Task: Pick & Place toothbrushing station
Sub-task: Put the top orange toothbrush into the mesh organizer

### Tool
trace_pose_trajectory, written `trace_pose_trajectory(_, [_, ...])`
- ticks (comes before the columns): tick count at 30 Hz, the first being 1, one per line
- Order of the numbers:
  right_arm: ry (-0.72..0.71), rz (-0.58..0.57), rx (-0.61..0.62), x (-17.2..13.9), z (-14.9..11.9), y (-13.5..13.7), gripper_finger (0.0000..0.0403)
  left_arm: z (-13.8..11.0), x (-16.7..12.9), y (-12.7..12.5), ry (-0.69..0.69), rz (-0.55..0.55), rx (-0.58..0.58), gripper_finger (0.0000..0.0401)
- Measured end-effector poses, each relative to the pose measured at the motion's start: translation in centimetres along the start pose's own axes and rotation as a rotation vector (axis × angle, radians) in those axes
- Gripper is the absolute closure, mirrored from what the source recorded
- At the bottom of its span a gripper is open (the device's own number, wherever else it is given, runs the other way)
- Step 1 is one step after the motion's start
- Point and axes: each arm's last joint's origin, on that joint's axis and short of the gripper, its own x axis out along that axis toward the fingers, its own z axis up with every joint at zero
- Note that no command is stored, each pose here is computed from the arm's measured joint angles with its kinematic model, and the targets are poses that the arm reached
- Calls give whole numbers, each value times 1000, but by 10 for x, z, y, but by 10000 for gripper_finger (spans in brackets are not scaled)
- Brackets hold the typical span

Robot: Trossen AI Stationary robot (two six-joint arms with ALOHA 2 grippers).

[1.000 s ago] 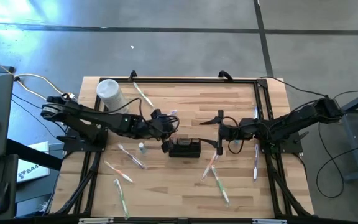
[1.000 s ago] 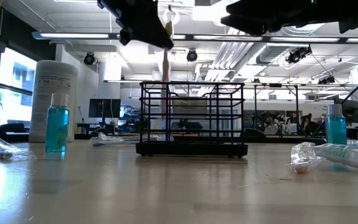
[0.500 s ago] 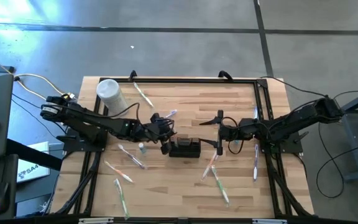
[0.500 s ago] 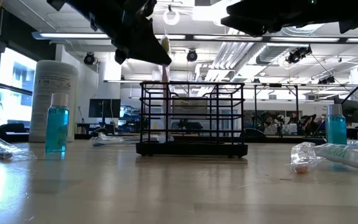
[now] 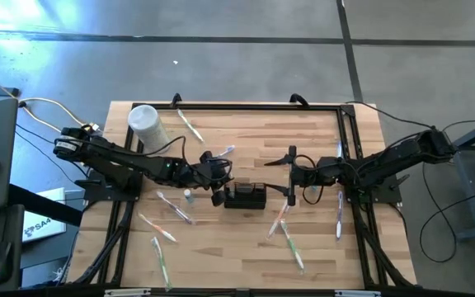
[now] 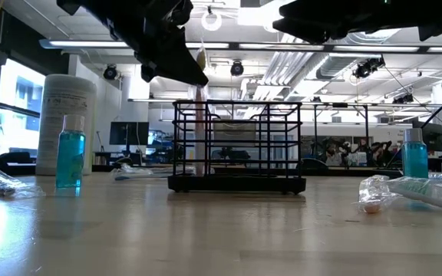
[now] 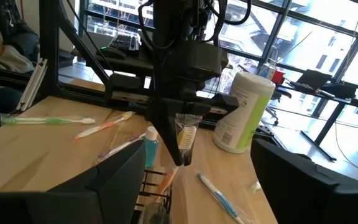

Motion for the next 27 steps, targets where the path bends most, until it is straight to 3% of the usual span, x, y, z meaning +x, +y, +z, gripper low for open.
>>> trace_pose_trajectory(14, [0,1,0,0,0,0,120,-1,1,1,7,28,-7,391])
trace_pose_trajectory(27, [1,1,0,0,0,0,120,-3,1,1,17,27,-9,324])
